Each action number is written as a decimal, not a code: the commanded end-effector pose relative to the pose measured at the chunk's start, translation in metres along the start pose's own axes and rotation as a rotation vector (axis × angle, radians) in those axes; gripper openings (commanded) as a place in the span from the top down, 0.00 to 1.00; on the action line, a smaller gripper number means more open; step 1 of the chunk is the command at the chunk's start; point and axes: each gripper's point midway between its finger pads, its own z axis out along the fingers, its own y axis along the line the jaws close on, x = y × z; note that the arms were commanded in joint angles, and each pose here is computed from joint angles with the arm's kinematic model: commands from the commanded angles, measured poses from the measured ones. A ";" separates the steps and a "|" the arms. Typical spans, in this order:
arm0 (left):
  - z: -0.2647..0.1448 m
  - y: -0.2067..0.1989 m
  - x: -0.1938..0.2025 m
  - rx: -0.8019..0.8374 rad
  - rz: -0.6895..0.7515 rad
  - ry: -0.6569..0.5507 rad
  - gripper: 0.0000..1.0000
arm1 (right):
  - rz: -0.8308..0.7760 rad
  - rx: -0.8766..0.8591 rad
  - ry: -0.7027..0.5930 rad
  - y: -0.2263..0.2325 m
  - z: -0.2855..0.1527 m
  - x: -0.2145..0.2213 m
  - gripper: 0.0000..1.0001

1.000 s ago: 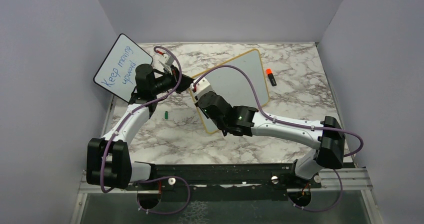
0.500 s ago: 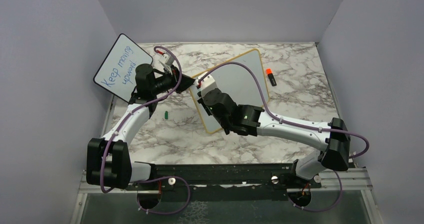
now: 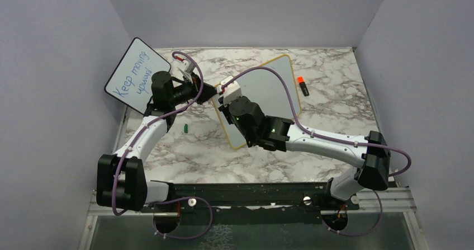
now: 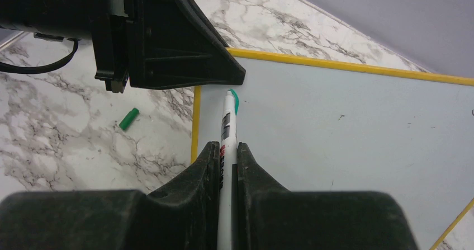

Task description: Write a sentence on the whiteboard

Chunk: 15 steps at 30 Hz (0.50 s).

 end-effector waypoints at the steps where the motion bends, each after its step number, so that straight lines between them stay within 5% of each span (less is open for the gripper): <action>1: 0.001 0.001 0.026 -0.007 -0.020 0.081 1.00 | 0.006 0.037 -0.012 -0.005 0.010 0.001 1.00; 15: 0.002 0.001 0.027 -0.004 -0.020 0.083 1.00 | -0.004 0.058 0.010 -0.009 0.020 0.012 1.00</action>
